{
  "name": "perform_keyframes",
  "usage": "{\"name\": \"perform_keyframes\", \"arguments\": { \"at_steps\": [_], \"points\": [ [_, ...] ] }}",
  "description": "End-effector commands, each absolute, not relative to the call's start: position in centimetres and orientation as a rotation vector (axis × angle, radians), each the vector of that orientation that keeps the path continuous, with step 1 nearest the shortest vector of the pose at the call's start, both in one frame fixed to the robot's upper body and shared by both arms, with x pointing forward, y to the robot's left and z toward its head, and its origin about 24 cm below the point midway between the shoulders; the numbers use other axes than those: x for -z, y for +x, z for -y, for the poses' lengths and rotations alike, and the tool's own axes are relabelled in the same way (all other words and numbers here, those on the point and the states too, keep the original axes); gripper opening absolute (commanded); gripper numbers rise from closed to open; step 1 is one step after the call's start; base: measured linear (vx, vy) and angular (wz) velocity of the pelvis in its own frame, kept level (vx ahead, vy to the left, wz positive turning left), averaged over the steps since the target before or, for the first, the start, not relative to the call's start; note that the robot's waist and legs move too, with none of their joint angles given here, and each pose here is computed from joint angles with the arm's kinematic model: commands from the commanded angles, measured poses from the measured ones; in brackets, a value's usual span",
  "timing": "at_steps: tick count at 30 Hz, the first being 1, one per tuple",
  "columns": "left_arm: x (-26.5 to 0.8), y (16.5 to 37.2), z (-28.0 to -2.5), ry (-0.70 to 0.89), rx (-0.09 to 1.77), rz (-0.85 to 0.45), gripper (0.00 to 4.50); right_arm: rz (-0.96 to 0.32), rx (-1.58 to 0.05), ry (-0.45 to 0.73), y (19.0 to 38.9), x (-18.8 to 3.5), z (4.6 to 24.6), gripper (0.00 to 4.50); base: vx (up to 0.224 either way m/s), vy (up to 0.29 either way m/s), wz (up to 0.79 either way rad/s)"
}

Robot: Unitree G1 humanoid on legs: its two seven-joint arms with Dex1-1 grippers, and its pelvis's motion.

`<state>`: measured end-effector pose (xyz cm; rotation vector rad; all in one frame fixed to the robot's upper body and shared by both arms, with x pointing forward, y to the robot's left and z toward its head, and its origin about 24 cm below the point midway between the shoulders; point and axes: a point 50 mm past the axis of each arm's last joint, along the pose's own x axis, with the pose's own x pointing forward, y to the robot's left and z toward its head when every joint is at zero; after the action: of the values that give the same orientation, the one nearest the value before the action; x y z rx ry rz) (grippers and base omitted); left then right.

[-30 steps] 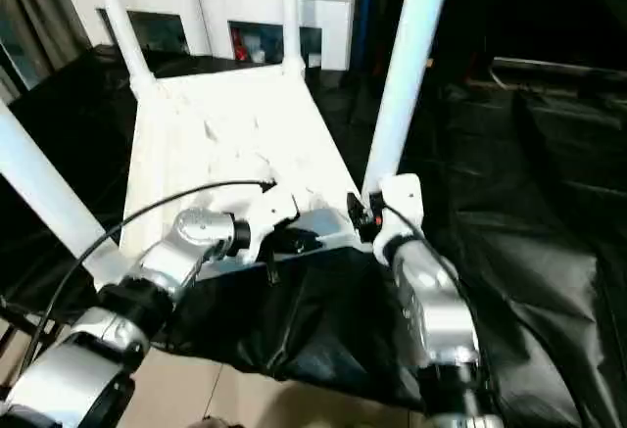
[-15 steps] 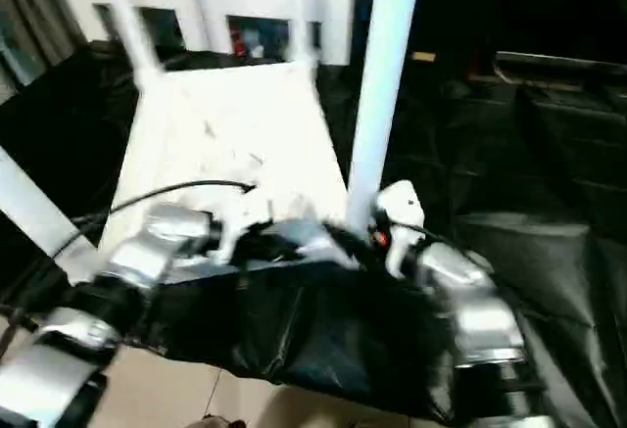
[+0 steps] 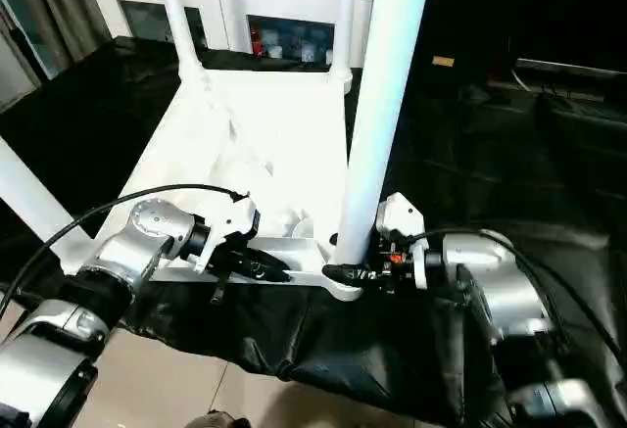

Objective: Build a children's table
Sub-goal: Rotate leg to tighten

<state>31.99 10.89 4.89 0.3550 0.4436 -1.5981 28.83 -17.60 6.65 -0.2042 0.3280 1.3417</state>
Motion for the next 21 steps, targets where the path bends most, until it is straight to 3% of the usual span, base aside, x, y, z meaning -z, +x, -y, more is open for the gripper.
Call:
{"name": "perform_keyframes", "arguments": {
  "at_steps": [1, 7, 13, 15, 19, 21],
  "points": [
    [-6.4, 32.7, -10.4, 0.371, 1.613, -0.372, 0.0, -0.375, -1.409, -0.19, 28.4, -5.8, 17.1, 2.08, 0.0, 0.0, 0.0],
    [-6.4, 32.9, -10.5, 0.368, 1.608, -0.374, 0.0, -0.38, -1.437, -0.165, 28.3, -5.5, 16.8, 1.96, 0.0, 0.0, 0.0],
    [-6.3, 33.2, -10.5, 0.367, 1.548, -0.377, 0.0, -0.353, -1.391, -0.065, 27.8, -5.0, 16.5, 1.95, 0.0, 0.0, 0.0],
    [-5.9, 33.6, -9.9, 0.364, 1.454, -0.391, 0.0, -0.323, -1.252, 0.012, 27.5, -4.3, 16.2, 1.95, 0.0, 0.0, 0.0],
    [-5.5, 33.7, -8.3, 0.317, 1.369, -0.379, 0.0, -0.304, -0.976, 0.029, 27.9, -3.0, 15.7, 1.95, 0.0, 0.0, 0.0],
    [-5.4, 33.6, -6.6, 0.286, 1.328, -0.359, 0.0, -0.309, -0.744, 0.065, 28.7, -2.5, 15.2, 1.95, 0.0, 0.0, 0.0]
  ]
}}
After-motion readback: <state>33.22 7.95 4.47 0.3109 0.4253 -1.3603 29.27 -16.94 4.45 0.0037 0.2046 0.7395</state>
